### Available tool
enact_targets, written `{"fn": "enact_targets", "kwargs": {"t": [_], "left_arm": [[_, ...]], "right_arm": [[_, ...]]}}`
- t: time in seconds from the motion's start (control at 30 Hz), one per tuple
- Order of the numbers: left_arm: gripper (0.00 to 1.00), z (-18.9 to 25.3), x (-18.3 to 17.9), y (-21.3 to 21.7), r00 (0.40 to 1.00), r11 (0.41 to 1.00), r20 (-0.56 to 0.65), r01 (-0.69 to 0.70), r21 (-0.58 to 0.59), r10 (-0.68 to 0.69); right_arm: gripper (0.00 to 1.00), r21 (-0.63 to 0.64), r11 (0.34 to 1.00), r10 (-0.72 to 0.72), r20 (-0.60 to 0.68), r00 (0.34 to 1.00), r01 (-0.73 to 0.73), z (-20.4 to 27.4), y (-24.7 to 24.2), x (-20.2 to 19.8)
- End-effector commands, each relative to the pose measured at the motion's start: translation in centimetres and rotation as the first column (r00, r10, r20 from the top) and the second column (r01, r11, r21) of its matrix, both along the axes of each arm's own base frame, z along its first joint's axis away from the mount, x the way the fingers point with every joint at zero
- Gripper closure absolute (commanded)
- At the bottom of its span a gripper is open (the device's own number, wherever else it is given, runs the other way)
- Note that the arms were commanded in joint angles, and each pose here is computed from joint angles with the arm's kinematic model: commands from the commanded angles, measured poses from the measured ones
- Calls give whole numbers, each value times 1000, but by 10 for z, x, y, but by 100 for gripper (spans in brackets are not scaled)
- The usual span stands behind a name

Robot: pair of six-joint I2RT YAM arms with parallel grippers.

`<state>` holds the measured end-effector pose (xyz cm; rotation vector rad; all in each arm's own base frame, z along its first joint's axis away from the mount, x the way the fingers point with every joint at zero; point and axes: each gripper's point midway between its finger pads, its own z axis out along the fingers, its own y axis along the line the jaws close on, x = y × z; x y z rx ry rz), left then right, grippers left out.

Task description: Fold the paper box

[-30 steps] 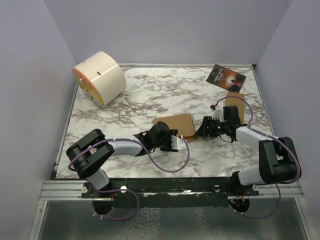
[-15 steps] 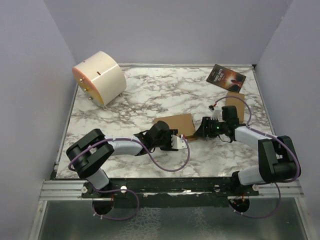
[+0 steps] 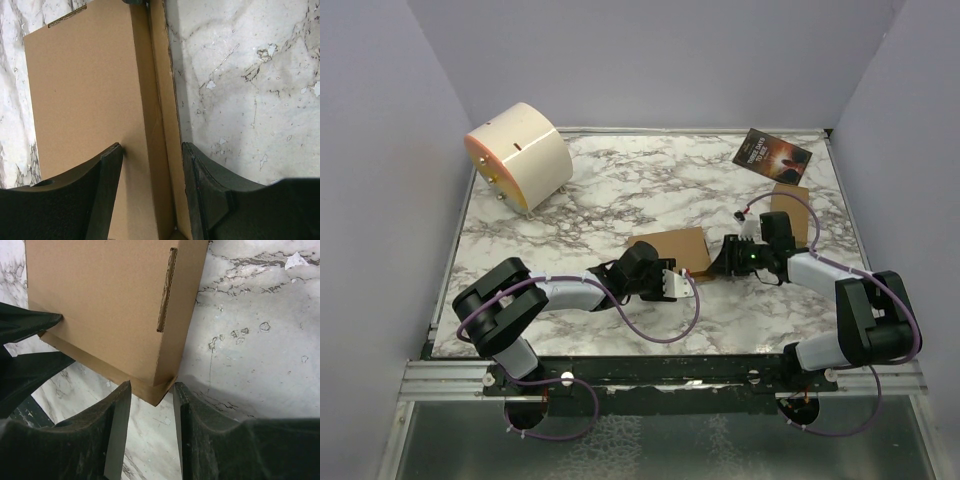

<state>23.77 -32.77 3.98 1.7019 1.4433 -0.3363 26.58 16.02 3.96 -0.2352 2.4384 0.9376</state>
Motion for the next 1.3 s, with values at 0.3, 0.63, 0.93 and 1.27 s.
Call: {"fn": "enact_targets", "kwargs": {"t": [0.3,0.63,0.93,1.27], "left_arm": [[47,-3,-4,-4,998,1000,-53,17,-4,-17],[47,-4,-4,-4,998,1000,-67,20,-7,-20],[47,-3,-5,-5,997,1000,-77,27,-9,-27],[47,-6,-7,-4,995,1000,-90,29,-6,-30]], "right_arm": [[63,-103,995,-2,58,998,8,-2,-6,5],[65,-144,989,24,73,997,-13,-1,-2,1],[71,-170,985,22,89,996,-6,1,-2,1],[73,-207,978,36,80,996,-19,-3,4,-1]]}}
